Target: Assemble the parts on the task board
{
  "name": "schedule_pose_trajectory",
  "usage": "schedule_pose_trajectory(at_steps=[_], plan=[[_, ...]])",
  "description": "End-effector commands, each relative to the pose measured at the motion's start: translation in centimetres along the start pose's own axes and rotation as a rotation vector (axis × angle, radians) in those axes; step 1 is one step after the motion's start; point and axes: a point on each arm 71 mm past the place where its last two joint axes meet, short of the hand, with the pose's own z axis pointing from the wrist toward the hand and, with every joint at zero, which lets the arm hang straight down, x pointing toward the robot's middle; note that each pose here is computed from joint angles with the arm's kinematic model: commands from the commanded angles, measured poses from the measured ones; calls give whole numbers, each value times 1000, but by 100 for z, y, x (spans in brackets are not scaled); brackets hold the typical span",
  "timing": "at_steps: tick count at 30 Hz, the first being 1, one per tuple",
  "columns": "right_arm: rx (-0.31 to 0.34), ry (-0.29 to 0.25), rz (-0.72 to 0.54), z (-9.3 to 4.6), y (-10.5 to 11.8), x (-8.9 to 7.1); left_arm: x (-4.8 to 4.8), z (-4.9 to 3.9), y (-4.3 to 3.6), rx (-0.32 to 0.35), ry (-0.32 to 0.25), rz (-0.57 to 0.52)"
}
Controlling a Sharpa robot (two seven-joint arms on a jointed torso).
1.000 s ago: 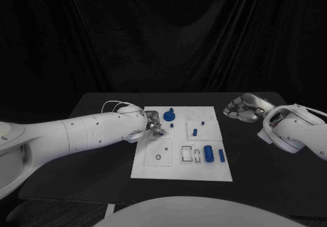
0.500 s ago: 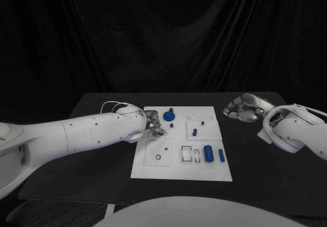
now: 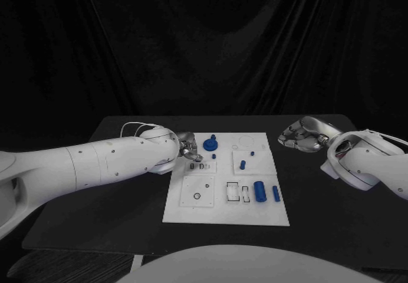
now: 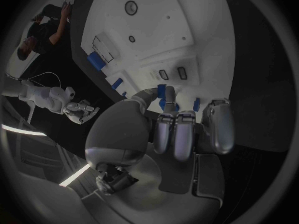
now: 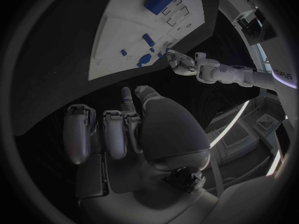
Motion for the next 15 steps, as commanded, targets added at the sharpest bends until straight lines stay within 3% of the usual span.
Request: schedule_pose_trajectory(at_steps=[1, 8, 15], plan=[[18, 7, -1, -2, -18, 14, -43, -18, -31, 3, 11, 13], [20, 9, -1, -1, -18, 18, -107, -24, -35, -2, 106, 54], [21, 11, -1, 3, -14, 22, -228, -9, -78, -22, 290, 75]])
